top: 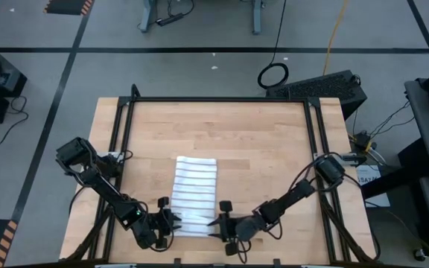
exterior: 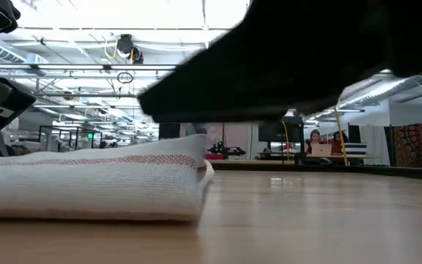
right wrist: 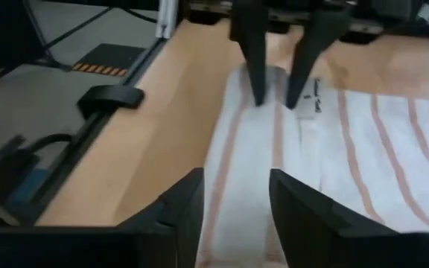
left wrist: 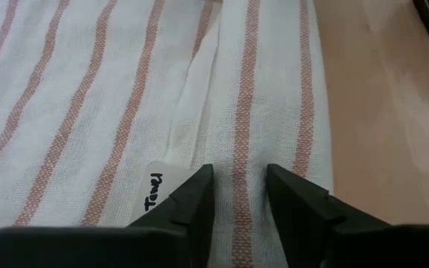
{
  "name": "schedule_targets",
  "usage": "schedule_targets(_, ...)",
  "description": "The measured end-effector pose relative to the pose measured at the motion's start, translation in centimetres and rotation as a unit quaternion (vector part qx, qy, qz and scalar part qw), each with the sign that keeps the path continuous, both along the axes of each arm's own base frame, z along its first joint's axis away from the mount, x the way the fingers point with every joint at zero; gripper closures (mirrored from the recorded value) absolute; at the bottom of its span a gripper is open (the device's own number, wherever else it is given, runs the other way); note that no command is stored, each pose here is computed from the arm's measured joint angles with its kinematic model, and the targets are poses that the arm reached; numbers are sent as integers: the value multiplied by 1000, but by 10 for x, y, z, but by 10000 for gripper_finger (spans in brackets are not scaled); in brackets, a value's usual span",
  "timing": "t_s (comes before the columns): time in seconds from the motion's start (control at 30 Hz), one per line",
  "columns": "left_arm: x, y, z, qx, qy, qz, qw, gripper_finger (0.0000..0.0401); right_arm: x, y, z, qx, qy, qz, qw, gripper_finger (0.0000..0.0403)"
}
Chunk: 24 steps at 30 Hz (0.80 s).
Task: Roll towel
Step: Roll the white towel
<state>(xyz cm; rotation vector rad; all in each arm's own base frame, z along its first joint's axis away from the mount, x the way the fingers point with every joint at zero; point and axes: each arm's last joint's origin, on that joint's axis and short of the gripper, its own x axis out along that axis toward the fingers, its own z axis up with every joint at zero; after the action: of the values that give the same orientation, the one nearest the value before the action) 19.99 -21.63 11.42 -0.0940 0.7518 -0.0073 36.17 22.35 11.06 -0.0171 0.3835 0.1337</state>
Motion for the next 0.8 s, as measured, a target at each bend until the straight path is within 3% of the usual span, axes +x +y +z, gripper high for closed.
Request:
schedule_targets(0.57, 2, -1, 6, 17, -10, -1, 1000, 269, 17, -29, -45, 75, 58, -47, 994, 304)
schedule_targets(0.8, -5, -10, 31, 15, -37, -22, 999, 206, 17, -30, -45, 55, 61, -39, 996, 301)
